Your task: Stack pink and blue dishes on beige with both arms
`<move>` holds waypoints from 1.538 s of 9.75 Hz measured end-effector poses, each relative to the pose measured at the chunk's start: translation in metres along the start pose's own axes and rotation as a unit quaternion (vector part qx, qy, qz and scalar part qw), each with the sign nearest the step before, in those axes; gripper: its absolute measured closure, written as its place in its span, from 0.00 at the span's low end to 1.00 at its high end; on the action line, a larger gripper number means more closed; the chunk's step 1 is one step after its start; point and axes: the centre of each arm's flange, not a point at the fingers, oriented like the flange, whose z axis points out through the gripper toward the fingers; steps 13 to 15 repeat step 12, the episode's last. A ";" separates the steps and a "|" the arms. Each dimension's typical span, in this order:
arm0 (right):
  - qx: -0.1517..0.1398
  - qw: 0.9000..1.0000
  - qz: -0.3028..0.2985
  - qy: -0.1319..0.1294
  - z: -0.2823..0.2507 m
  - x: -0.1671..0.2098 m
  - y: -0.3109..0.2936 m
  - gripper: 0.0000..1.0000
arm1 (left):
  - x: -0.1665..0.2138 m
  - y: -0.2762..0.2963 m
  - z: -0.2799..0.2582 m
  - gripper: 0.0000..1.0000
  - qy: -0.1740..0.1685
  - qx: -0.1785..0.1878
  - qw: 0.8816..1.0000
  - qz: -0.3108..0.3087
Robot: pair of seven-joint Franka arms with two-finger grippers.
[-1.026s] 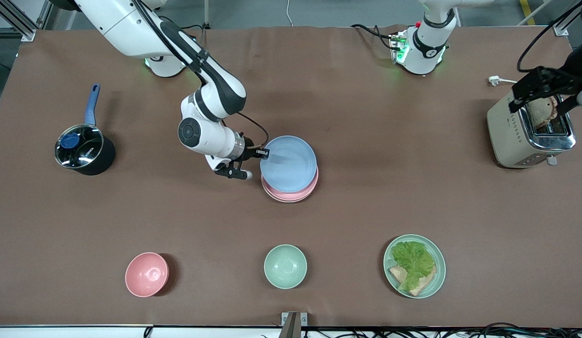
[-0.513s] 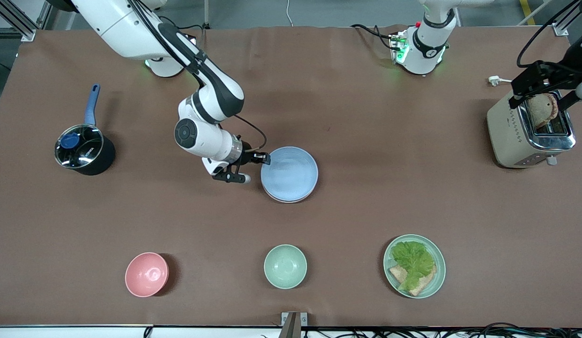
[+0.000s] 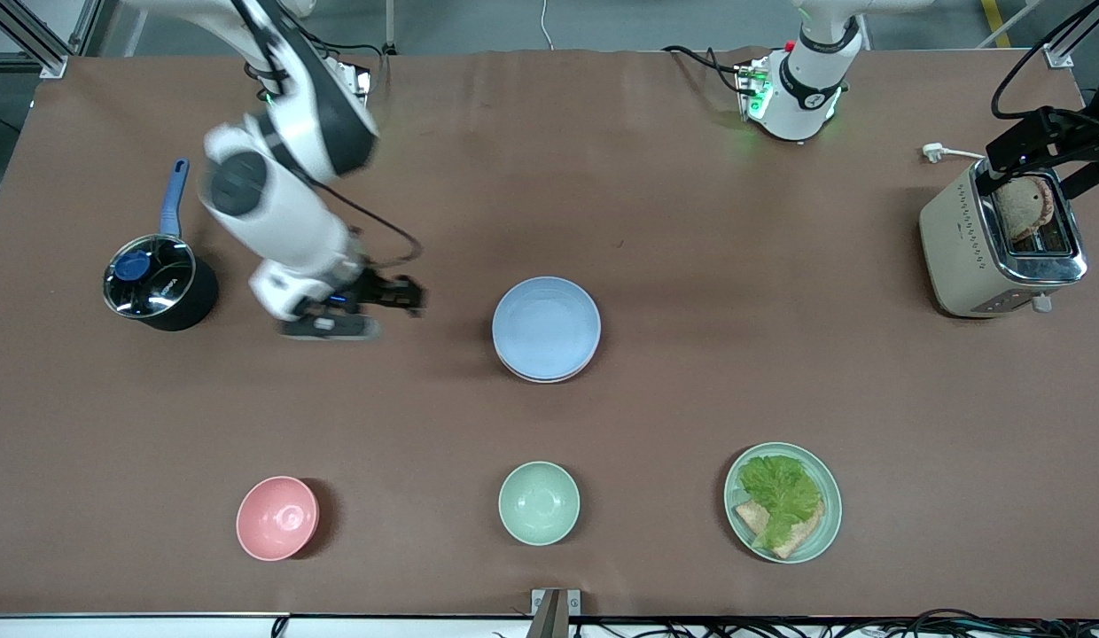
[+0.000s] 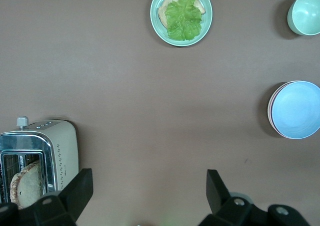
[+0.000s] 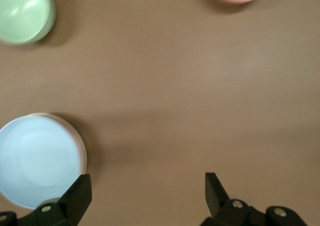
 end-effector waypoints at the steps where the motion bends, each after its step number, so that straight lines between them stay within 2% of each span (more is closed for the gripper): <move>1: -0.016 0.999 0.031 0.009 -0.042 0.012 0.048 0.00 | 0.000 -0.001 0.000 0.00 0.000 0.004 1.000 -0.001; 4: -0.032 0.998 0.048 0.008 -0.121 0.033 0.155 0.00 | 0.000 0.006 0.002 0.00 -0.001 0.020 1.000 0.008; 7: -0.038 0.999 0.023 -0.017 -0.193 0.023 0.195 0.00 | 0.000 0.008 0.003 0.00 -0.002 0.025 1.000 0.012; 15: -0.035 0.999 0.018 -0.017 -0.195 0.027 0.202 0.00 | 0.000 0.009 0.003 0.00 -0.002 0.031 0.999 0.013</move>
